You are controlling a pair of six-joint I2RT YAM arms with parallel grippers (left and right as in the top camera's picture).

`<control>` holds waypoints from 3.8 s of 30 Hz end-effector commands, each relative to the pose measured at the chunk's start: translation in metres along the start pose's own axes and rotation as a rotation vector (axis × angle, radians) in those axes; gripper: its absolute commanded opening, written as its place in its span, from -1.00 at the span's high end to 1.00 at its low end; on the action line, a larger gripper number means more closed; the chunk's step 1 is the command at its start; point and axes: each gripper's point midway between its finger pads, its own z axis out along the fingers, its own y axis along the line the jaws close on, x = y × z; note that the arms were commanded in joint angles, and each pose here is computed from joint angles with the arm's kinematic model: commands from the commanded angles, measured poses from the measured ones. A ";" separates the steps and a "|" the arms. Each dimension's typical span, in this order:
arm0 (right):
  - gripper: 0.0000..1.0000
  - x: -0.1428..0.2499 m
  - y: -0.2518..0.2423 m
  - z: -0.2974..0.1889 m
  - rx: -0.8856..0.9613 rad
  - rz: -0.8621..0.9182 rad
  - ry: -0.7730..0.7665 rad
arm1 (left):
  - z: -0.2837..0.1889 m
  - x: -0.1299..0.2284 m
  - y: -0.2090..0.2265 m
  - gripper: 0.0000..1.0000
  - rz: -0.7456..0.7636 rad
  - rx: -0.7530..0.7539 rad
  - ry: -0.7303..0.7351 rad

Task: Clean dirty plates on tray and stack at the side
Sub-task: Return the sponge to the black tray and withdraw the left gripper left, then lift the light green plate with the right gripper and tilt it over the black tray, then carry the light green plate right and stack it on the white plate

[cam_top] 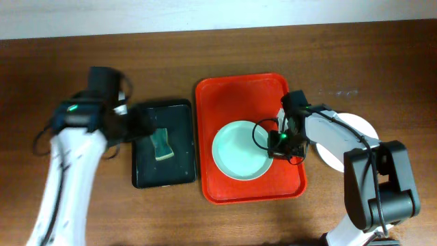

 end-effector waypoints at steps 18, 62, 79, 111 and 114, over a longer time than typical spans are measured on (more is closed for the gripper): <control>0.92 -0.002 0.161 -0.058 -0.030 -0.225 -0.225 | -0.047 -0.005 0.070 -0.99 -0.173 -0.112 -0.153; 0.92 0.011 0.290 -0.177 0.636 -0.749 -1.210 | -0.047 -0.005 0.070 -0.99 -0.173 -0.112 -0.153; 0.92 0.010 0.290 -0.177 0.637 -0.748 -1.210 | -0.047 -0.005 0.070 -0.99 -0.173 -0.112 -0.153; 0.92 0.006 0.284 -0.132 0.413 -0.677 -1.027 | -0.047 -0.005 0.070 -0.99 -0.173 -0.112 -0.153; 0.92 0.002 0.269 -0.119 0.318 -0.587 -0.905 | -0.047 -0.005 0.070 -0.99 -0.173 -0.112 -0.153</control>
